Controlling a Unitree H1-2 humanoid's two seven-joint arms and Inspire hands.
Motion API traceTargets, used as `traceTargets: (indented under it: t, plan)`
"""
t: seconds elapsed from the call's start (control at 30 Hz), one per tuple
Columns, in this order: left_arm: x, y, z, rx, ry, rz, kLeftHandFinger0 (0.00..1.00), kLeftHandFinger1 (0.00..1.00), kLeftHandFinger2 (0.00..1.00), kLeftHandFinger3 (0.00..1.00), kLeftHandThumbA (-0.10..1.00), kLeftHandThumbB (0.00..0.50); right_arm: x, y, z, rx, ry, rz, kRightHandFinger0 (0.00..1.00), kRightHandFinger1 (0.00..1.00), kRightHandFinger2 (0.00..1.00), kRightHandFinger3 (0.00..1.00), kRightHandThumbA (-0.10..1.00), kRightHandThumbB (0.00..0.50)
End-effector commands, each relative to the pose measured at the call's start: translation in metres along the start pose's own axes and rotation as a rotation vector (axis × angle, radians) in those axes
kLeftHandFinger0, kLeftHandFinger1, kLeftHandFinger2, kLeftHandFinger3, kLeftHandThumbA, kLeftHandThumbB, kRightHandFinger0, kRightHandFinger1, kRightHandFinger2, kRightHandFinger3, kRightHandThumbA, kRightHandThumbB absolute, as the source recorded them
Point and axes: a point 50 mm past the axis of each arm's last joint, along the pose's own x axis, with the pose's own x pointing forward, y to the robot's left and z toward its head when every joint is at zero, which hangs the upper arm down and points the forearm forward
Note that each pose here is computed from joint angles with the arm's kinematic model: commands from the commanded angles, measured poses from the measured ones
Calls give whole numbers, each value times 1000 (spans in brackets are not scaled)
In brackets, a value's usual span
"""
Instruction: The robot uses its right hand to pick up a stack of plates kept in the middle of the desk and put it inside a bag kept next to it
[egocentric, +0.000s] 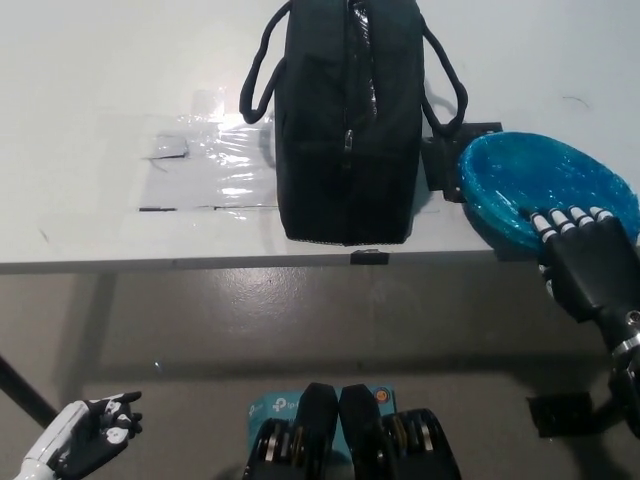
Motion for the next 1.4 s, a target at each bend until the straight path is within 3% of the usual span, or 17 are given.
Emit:
traceTargets:
  t: [0.0, 0.07, 0.1, 0.13, 0.2, 0.27, 0.3, 0.4, 0.47, 0.63, 0.77, 0.83, 0.9, 0.97, 1.1, 1.27, 1.37]
  plan:
    - [-1, 11, 8, 43, -37, 9, 780, 795, 876, 958, -100, 223, 6, -17, -5, 384, 145, 24, 0, 118, 364, 188, -100, 44]
    - [-1, 10, 9, 44, -37, 7, 775, 793, 873, 957, -100, 222, 5, -17, -5, 417, 161, 26, 0, 91, 332, 163, -100, 47]
    - [-1, 10, 9, 56, -35, 10, 774, 799, 881, 957, -100, 218, 7, -22, -8, 557, 212, 13, 0, 67, 323, 267, -100, 48]
    - [-1, 10, 9, 61, -34, 12, 775, 802, 884, 956, -100, 223, 8, -24, -9, 617, 232, 7, 0, 56, 317, 187, -100, 10]
    - [0, 11, 9, 70, -39, 8, 773, 798, 877, 946, -100, 235, 11, -36, -21, 863, 323, 0, 0, 88, 382, 27, -100, 57]
    - [1, 12, 9, 71, -37, 12, 770, 791, 868, 932, -100, 240, 13, -42, -27, 929, 346, -37, 0, 38, 368, 135, -100, 206]
    - [1, 12, 9, 67, -35, 12, 770, 790, 866, 929, -100, 240, 14, -44, -32, 962, 356, -57, 0, 3, 325, 178, -100, 215]
    - [-1, 11, 8, 69, -35, 11, 764, 785, 859, 923, -100, 230, 14, -45, -39, 1057, 374, -90, 0, 0, 271, 234, -100, 192]
    - [-2, 10, 8, 61, -38, 10, 782, 805, 872, 933, -100, 224, 17, -53, -46, 1151, 435, -126, 0, 0, 113, 131, -100, 168]
    - [-3, 9, 8, 60, -45, 5, 781, 797, 874, 954, -100, 214, 21, -66, -54, 1390, 505, -215, 0, 0, 3, 104, -100, 198]
    - [-3, 10, 8, 62, -48, 11, 791, 808, 879, 942, -100, 226, 26, -84, -61, 1540, 465, -335, 0, 0, 35, 107, -100, 184]
    - [-2, 10, 8, 63, -42, 13, 787, 806, 867, 933, -100, 227, 30, -92, -66, 1603, 436, -372, 0, 0, 99, 180, -100, 172]
    - [-1, 9, 10, 58, -36, 10, 785, 806, 866, 932, -100, 226, 33, -101, -73, 1629, 408, -400, 0, 0, 149, 262, -100, 114]
    - [0, 9, 10, 57, -46, 4, 786, 805, 865, 936, -100, 222, 38, -109, -80, 1635, 388, -414, 0, 0, 219, 412, -100, 101]
    - [-1, 9, 11, 46, -42, 5, 794, 807, 867, 941, -100, 222, 49, -132, -86, 1631, 340, -461, 0, 0, 168, 433, -100, 74]
    - [-1, 10, 11, 70, -31, 10, 780, 800, 860, 941, -100, 230, 64, -156, -83, 1638, 284, -505, 0, 0, 178, 381, -100, 241]
    - [-1, 7, 10, 55, -34, 8, 785, 809, 870, 944, -100, 219, 72, -167, -79, 1650, 254, -516, 0, 0, 112, 345, -100, 230]
